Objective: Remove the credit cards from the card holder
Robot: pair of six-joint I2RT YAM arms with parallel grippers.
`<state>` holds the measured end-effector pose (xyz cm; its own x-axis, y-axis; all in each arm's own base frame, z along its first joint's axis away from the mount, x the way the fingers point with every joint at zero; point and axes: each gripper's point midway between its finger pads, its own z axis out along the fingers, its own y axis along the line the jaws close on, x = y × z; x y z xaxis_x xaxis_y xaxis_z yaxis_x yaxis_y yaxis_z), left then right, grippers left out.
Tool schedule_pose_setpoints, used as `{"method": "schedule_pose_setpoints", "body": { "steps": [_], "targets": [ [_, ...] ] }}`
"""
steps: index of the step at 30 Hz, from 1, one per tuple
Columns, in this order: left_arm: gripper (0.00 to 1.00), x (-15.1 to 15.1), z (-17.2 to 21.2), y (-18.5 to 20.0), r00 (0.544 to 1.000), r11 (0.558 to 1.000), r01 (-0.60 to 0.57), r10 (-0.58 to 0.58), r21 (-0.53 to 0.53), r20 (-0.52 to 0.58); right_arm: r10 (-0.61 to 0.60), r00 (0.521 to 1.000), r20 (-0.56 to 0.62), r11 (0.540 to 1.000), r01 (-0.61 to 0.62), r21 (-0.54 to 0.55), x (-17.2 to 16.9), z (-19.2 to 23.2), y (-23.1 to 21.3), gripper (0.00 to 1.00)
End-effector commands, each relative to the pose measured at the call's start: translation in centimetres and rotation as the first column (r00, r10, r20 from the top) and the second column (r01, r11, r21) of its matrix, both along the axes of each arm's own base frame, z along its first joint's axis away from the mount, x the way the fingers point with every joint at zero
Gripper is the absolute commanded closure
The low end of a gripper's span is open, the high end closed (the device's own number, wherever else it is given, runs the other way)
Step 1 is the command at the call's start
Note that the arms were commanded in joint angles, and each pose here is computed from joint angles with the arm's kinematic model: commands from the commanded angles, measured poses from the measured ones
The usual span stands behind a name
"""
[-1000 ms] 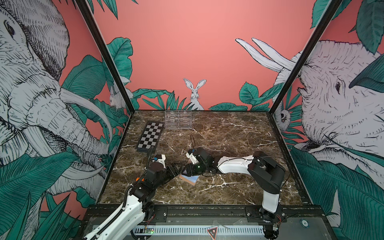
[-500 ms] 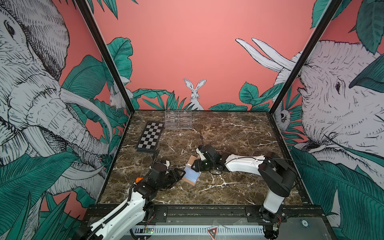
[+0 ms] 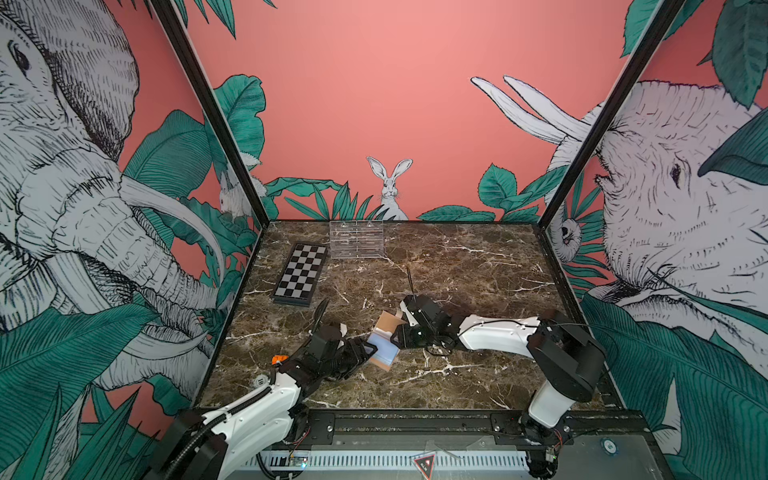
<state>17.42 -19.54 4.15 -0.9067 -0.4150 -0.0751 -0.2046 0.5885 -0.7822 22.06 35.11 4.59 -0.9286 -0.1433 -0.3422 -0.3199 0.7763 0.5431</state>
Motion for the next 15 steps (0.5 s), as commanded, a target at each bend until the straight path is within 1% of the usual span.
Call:
{"method": "schedule_pose_setpoints", "body": {
  "steps": [1, 9, 13, 15],
  "targets": [
    [0.29, 0.5, -0.3, -0.3, 1.0, 1.0, -0.005, 0.005, -0.003, 0.007, -0.011, 1.0, 0.028, 1.0, 0.01, 0.027, -0.1, 0.9, 0.7, 0.53],
    [0.33, 2.2, -0.8, -1.1, 0.999, 1.0, 0.003, -0.004, 0.031, 0.037, -0.002, 1.0, 0.013, 0.999, 0.002, 0.032, -0.4, 0.3, 1.4, 0.55],
    [0.34, 4.0, -0.1, -1.7, 0.996, 0.999, -0.006, 0.001, 0.05, 0.088, -0.016, 1.0, 0.007, 0.999, 0.016, 0.03, -0.6, 0.1, 1.2, 0.56],
    [0.35, 5.2, 0.5, -2.5, 0.993, 0.999, -0.004, 0.0, 0.035, 0.115, -0.026, 1.0, 0.004, 0.999, 0.026, 0.034, -0.6, 0.1, 1.1, 0.56]
  ]
}}
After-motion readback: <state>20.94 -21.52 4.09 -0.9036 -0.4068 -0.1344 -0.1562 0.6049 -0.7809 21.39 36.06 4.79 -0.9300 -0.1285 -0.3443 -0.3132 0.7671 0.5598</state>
